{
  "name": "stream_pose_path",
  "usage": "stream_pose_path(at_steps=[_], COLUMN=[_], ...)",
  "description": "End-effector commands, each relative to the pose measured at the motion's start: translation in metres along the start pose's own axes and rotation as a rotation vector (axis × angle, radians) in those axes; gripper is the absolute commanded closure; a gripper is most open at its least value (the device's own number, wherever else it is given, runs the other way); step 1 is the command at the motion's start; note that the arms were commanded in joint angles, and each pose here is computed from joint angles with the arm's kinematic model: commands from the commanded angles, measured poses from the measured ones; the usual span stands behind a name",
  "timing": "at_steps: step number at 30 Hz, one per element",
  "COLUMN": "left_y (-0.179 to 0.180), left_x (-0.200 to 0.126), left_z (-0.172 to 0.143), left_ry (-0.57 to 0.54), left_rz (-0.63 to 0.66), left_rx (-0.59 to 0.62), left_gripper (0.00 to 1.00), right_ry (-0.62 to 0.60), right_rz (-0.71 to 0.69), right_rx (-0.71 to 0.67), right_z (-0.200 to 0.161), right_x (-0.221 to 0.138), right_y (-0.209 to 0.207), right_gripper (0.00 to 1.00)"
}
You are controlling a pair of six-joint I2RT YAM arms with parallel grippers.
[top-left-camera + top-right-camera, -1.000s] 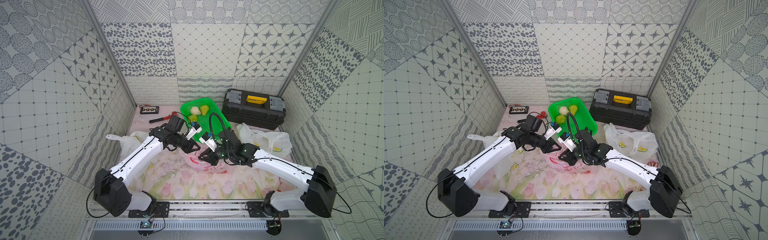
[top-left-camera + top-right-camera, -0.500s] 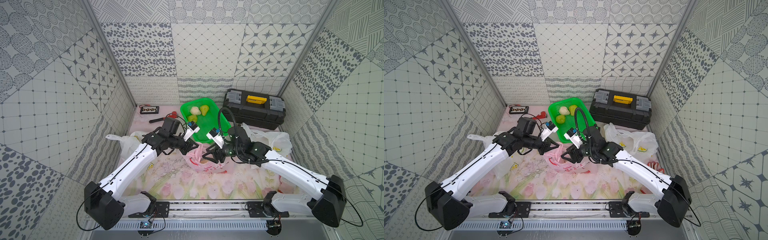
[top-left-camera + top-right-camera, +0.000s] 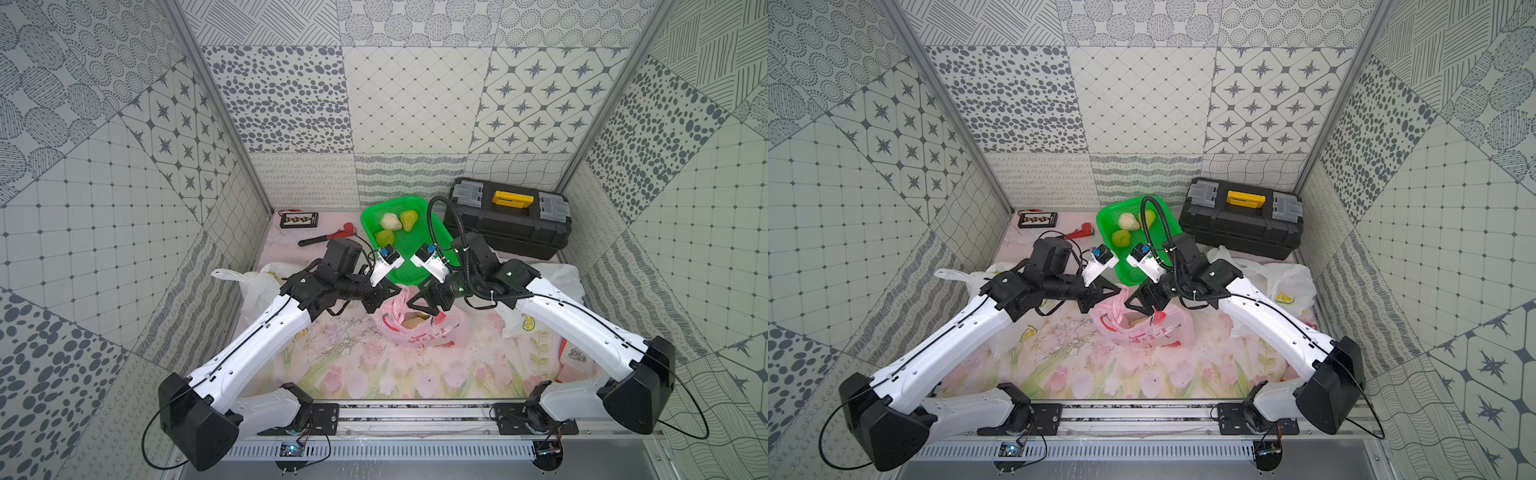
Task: Place the pears into plastic bags & tie knots
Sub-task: Tie the plastic bag at the center of the board.
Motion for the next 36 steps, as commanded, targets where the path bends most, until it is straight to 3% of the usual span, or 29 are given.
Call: stream_pose_path(at_steps=[1,8,12,17,21,25,29,36], left_y=[-0.003,-0.008,-0.011,-0.011,-0.012,-0.008,-0.01,-0.009], left_x=[-0.004,-0.007,-0.009,-0.012,-0.029,-0.057,-0.079,-0.071], left_z=[0.009,0.011,0.013,0.012,0.015,0.011,-0.004,-0.033], left_ry=[-0.038,-0.059,-0.06,-0.046,-0.063,-0.058,-0.034,0.091], left_rz=[0.03,0.015,0.012,0.026,0.072,0.133,0.144,0.125], left_rx=[0.079,0.088,0.075,0.041,-0.021,-0.155,-0.277,-0.338], left_gripper=[1.0,1.0,1.0,0.86,0.61,0.45,0.38,0.42], right_ry=[-0.036,-0.024,-0.026,-0.062,-0.063,-0.058,-0.055,-0.064], right_rz=[0.057,0.139,0.133,0.145,0.154,0.165,0.165,0.166], right_rx=[-0.018,0.048,0.076,0.086,0.077,0.067,0.062,0.053], right_z=[0.012,0.007,0.007,0.011,0.01,0.009,0.007,0.009], right_x=[0.003,0.027,0.037,0.04,0.038,0.037,0.036,0.032], right_y=[0.008,0.005,0.0,-0.002,0.0,0.003,0.003,0.003], right_gripper=[0.22,0.35,0.54,0.78,0.81,0.81,0.81,0.81])
Point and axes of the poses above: each gripper's point midway between its finger pads, its own x axis out along the fingers, its own y axis along the line the jaws close on, z = x × y, the point moved 7 cm from there along -x, back along the fingers, and after that the axes turned 10 degrees about -x, right-handed, at the moved point
